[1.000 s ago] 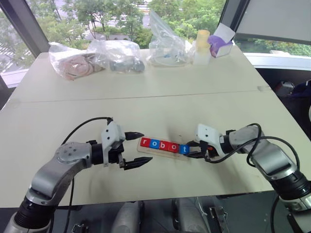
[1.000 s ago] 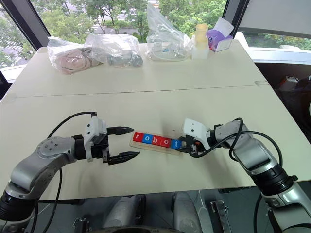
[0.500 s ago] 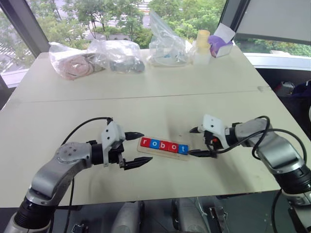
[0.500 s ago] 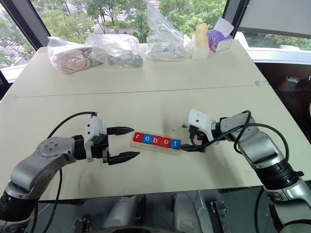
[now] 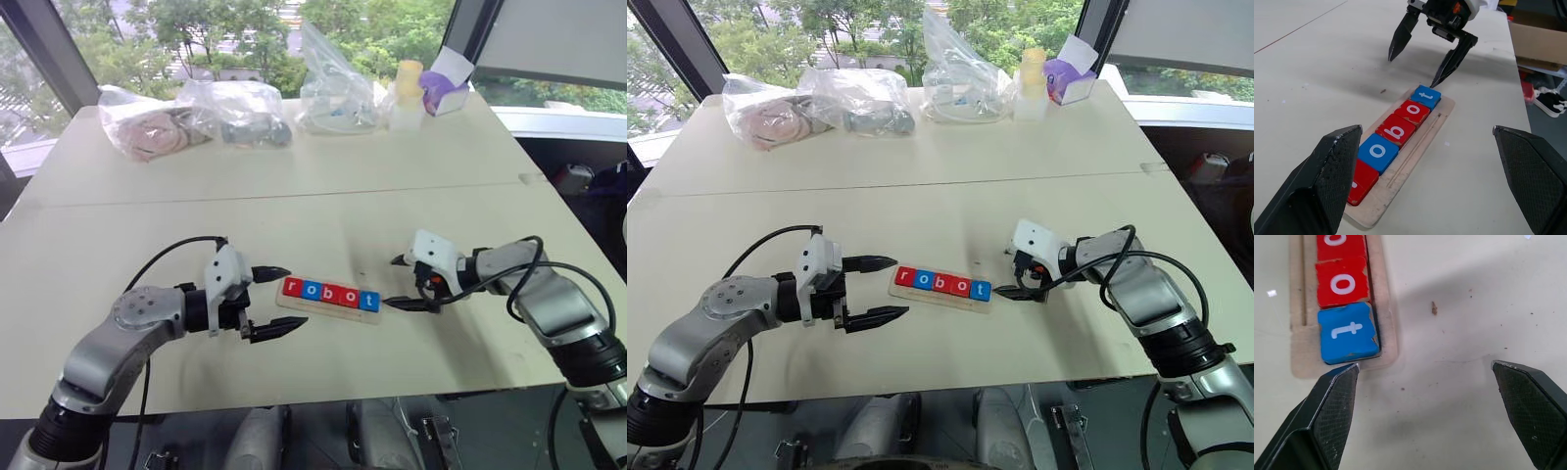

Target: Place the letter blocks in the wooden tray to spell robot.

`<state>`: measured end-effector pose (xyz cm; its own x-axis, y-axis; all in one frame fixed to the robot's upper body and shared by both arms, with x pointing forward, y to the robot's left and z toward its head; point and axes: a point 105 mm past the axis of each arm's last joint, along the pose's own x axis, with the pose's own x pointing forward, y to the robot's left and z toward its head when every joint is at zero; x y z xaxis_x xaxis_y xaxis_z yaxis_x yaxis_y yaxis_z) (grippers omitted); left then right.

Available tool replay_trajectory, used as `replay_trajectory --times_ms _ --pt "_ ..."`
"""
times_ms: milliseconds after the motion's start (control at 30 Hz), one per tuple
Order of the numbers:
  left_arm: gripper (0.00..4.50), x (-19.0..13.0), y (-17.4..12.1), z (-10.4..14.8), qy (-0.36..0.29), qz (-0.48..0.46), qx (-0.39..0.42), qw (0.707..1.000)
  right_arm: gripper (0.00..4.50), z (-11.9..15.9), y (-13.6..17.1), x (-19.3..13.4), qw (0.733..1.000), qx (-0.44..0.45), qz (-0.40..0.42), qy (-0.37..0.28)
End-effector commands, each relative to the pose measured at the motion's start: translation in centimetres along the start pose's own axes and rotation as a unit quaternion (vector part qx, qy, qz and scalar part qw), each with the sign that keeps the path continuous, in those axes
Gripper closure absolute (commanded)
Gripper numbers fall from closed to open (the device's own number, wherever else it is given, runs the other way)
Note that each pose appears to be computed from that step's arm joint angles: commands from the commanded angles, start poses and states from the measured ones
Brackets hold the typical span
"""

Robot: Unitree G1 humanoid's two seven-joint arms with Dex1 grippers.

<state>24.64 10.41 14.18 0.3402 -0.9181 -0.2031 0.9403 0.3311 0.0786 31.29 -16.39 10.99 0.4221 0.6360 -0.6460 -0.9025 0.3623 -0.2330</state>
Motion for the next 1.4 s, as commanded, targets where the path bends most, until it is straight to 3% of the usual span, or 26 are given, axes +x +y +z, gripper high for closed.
replay_trajectory --times_ms 33,1200,1400 --pt "0.00 -0.2 -0.2 1.0 -0.010 -0.001 0.020 1.000 0.03 0.9 -0.3 0.0 1.000 -0.014 -0.007 -0.013" --pt "0.00 -0.2 -0.2 1.0 -0.011 0.002 0.020 1.000 0.03 2.7 0.5 0.4 0.999 -0.036 0.017 -0.030" --pt "0.00 -0.7 -0.1 0.8 0.004 0.009 0.012 1.000 0.03 1.7 -0.1 -0.5 0.999 -0.048 0.006 -0.005"
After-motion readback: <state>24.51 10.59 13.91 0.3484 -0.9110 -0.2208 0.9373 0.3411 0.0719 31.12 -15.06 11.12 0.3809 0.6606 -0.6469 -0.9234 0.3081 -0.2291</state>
